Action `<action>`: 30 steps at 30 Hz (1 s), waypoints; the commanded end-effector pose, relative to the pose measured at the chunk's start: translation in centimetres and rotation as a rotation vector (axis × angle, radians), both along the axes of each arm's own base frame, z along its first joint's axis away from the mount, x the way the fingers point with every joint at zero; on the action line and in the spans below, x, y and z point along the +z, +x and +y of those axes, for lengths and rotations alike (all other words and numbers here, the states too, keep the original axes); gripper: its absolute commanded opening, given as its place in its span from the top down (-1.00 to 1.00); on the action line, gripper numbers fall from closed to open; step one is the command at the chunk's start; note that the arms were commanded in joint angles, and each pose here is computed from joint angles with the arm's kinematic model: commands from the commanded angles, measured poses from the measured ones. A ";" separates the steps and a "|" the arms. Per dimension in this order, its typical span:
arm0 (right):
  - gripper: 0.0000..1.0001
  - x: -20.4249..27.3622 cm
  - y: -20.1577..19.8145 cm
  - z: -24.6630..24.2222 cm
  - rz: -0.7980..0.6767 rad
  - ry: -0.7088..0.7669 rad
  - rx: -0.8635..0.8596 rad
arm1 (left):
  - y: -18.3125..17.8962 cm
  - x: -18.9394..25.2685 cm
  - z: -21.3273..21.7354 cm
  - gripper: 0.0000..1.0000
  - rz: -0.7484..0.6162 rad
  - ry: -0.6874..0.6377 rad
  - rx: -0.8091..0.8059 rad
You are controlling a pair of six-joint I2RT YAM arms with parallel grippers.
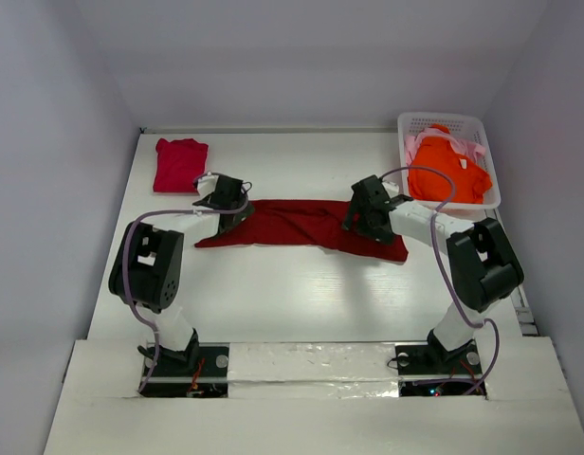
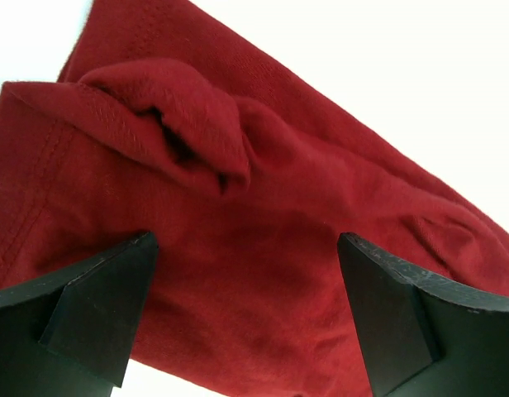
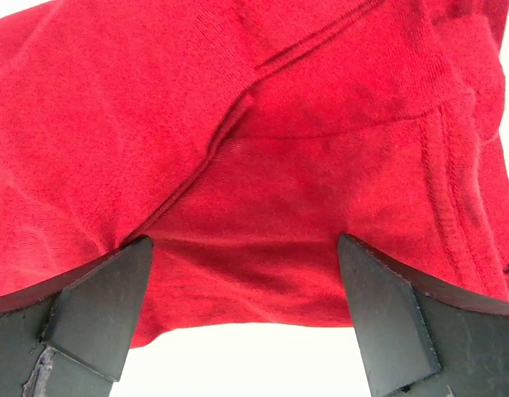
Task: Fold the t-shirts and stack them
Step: Fold the tshirt
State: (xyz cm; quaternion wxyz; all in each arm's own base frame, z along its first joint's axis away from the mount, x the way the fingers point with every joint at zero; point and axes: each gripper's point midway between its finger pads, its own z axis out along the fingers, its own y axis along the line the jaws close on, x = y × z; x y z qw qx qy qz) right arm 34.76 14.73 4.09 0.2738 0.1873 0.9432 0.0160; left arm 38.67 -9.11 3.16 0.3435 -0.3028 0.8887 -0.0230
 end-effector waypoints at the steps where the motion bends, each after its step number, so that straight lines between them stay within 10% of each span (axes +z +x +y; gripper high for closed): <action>1: -0.97 1.9 2.6 0.9 -0.087 0.043 0.015 | -3.4 -1.9 -0.2 -0.85 0.112 -0.030 0.011; 23: -0.94 2.8 1.0 -1.7 -0.088 -0.020 0.041 | -1.1 -1.3 -2.2 -0.87 0.074 -0.045 -0.013; 30: -0.91 1.0 0.7 0.8 -0.067 0.158 0.061 | -1.4 -1.4 -2.5 -0.88 0.077 -0.062 -0.029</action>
